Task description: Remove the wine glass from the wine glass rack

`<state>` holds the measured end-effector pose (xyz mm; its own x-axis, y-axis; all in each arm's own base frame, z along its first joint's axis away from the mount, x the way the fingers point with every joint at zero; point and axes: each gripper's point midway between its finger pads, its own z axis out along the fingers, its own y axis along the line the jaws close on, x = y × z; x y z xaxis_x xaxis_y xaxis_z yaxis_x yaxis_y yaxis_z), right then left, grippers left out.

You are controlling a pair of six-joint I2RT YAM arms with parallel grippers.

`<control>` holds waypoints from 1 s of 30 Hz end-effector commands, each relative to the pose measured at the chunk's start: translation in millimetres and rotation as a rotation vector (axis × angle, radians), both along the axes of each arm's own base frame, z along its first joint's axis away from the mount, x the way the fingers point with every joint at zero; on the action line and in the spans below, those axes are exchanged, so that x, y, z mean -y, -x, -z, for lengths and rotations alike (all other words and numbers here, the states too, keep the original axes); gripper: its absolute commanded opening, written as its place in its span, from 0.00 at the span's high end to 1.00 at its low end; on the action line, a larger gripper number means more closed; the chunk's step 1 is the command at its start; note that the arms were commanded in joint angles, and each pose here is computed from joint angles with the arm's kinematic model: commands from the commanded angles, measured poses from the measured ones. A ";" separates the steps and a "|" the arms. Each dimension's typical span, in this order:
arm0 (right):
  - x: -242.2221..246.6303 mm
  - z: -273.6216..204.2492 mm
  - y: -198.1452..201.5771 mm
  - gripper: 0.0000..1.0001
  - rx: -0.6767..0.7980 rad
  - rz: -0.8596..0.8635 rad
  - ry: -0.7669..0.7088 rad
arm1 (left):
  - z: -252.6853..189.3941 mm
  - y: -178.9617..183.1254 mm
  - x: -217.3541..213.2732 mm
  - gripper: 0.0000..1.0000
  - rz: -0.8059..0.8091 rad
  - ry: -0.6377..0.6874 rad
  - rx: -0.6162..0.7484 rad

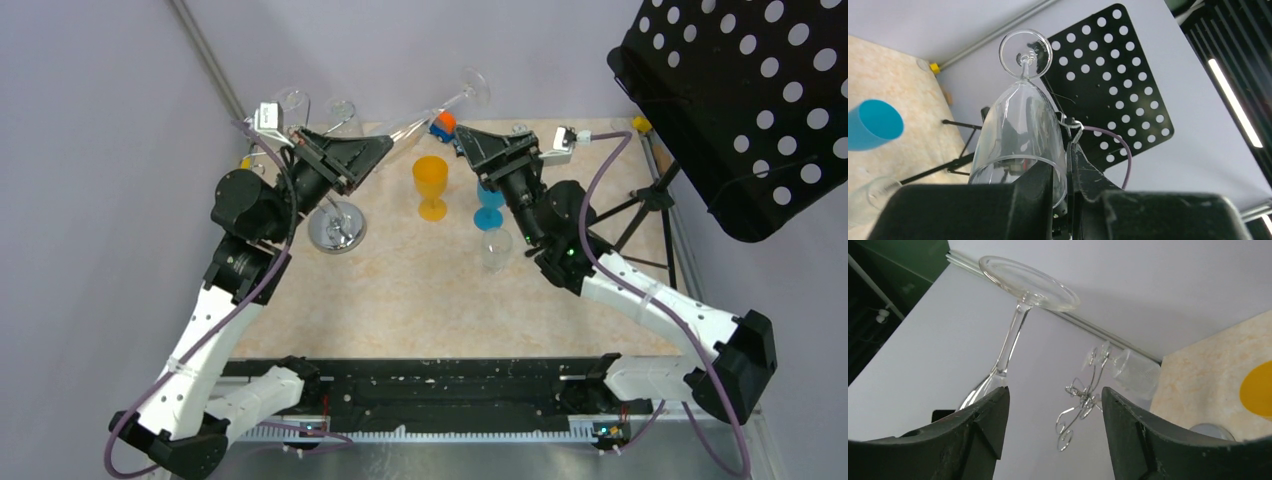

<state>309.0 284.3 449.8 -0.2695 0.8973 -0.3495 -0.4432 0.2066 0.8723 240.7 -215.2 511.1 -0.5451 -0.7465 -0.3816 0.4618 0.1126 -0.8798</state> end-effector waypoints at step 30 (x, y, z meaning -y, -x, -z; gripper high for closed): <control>90.6 -6.6 28.0 0.37 0.086 0.315 0.585 | 131.9 -4.5 -7.2 1.00 0.040 -1.050 -0.176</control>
